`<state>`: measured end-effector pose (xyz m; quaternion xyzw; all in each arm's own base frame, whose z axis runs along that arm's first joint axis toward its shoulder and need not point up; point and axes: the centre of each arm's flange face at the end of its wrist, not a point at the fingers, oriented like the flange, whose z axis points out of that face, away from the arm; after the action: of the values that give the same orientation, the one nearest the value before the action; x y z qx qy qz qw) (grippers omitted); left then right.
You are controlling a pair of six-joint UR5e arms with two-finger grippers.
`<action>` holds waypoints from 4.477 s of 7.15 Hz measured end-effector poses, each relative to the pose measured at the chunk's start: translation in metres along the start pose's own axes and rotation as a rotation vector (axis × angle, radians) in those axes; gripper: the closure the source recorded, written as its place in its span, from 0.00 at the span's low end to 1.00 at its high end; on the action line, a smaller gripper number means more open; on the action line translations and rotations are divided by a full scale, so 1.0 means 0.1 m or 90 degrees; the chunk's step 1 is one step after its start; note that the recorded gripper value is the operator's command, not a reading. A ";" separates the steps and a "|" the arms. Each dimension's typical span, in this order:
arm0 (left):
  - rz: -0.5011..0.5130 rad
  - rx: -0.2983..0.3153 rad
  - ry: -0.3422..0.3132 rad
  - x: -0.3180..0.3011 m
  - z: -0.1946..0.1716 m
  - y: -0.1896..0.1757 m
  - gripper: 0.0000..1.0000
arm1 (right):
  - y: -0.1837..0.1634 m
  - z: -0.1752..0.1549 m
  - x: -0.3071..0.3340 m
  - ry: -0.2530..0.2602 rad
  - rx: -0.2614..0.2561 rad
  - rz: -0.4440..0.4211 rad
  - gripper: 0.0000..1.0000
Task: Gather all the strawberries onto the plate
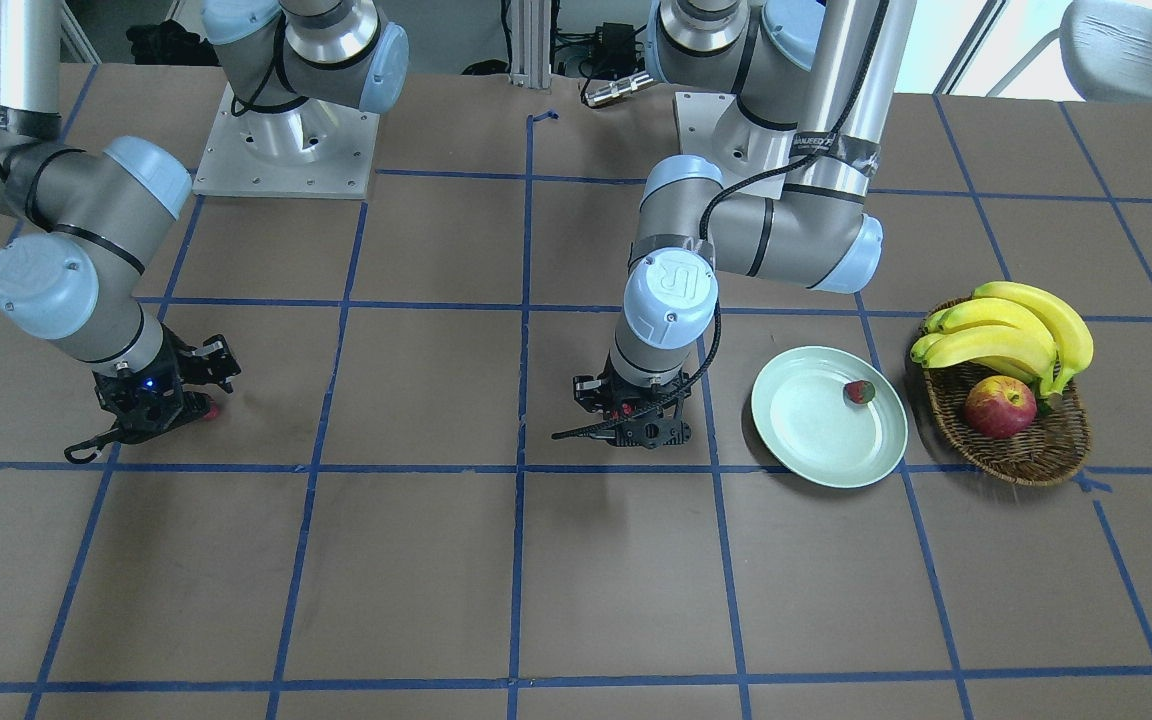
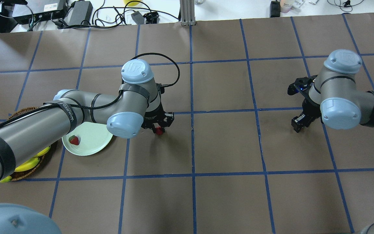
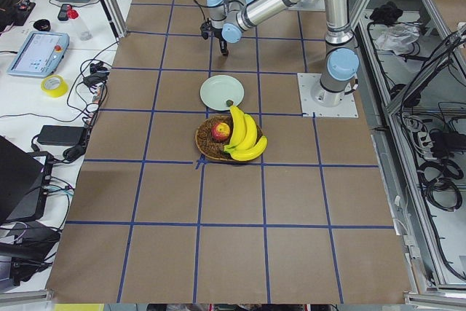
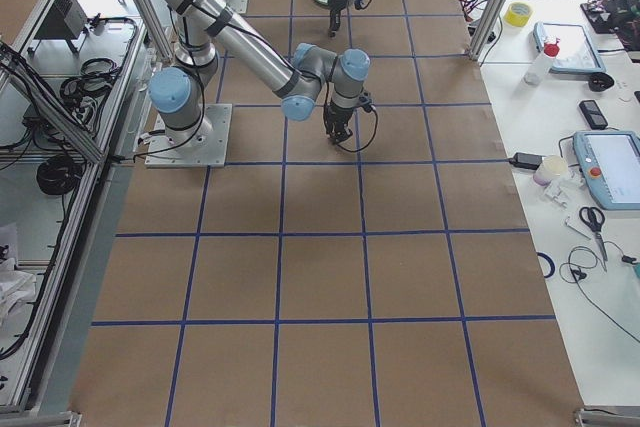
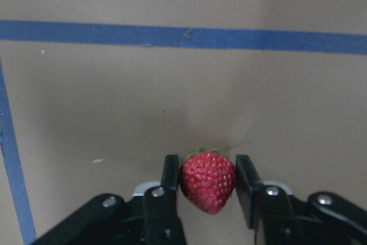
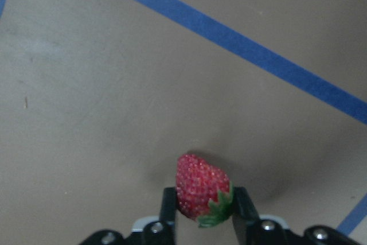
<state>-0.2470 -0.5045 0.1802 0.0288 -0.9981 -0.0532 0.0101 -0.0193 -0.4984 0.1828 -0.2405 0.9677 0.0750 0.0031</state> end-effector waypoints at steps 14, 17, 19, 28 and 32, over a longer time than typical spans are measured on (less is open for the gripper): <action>0.053 0.045 -0.003 -2.54 -0.64 -0.41 0.09 | -1.40 -0.06 -3.74 -0.316 -0.005 0.134 0.14; 0.062 0.071 -0.008 -2.37 -1.06 -0.50 0.17 | -1.42 -0.07 -3.69 -0.283 0.007 0.129 0.00; 0.071 0.072 -0.003 -2.24 -1.16 -0.53 0.17 | -1.36 -0.38 -3.49 -0.232 0.044 0.131 0.00; -0.036 0.034 0.009 0.17 -0.14 0.75 0.19 | -0.31 -3.39 -2.24 0.038 0.111 0.207 0.00; -0.006 0.025 0.007 0.30 0.07 0.96 0.54 | -0.16 -3.64 -1.83 0.039 0.177 0.331 0.00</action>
<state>-0.2826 -0.4104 0.1838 0.0337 -0.9988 -0.0336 0.0149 0.1613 -0.4808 0.5479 0.0162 0.9975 -0.0671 -0.0130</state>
